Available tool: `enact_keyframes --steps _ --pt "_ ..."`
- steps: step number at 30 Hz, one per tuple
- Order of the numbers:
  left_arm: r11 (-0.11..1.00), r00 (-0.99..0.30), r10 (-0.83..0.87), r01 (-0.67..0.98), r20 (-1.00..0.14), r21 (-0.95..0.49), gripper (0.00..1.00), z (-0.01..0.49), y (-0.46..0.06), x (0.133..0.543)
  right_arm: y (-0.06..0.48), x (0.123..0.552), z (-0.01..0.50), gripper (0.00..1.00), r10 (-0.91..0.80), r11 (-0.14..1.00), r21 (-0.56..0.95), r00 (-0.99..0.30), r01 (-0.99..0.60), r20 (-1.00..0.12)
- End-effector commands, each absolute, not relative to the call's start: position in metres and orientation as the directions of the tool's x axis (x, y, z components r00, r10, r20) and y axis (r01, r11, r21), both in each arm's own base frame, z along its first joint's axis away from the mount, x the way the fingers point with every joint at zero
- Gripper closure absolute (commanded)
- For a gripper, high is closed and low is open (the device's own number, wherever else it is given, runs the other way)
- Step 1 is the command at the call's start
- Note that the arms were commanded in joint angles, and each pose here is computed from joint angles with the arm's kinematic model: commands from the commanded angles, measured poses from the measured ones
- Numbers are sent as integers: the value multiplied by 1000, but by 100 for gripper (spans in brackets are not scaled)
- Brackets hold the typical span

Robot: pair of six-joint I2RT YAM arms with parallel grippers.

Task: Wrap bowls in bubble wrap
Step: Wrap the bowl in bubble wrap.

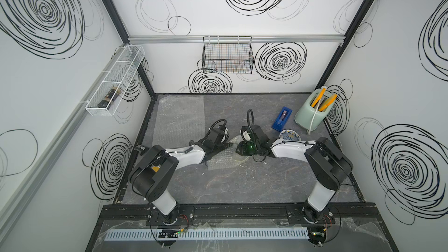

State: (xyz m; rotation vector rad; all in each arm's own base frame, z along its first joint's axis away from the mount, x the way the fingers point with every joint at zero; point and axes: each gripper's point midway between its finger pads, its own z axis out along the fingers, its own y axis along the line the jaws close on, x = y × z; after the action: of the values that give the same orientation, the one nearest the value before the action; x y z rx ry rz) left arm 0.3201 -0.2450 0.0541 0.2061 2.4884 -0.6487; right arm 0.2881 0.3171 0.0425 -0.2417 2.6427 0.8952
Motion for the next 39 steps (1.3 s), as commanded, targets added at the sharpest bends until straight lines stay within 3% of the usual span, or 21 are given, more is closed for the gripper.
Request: enact_keyframes --steps 1,6,14,20,30,39 --pt "857 -811 -59 258 -582 -446 18 78 -241 322 310 281 23 72 -88 825 504 -939 -256 -333" --pt "776 -786 -145 287 -601 -562 2 110 -243 316 316 280 24 71 -114 819 501 -936 -279 -334" --pt "735 -800 -111 333 -590 -590 3 105 -252 303 323 278 27 69 -141 813 496 -929 -307 -343" --pt "807 -836 -64 278 -545 -521 0 62 -244 291 325 278 30 68 -144 807 503 -928 -311 -344" --pt "877 -857 -38 218 -513 -428 18 32 -227 292 323 279 48 61 -155 791 511 -917 -337 -366" --pt "875 -857 -29 226 -514 -427 20 33 -229 294 313 284 101 46 -143 722 573 -894 -387 -424"
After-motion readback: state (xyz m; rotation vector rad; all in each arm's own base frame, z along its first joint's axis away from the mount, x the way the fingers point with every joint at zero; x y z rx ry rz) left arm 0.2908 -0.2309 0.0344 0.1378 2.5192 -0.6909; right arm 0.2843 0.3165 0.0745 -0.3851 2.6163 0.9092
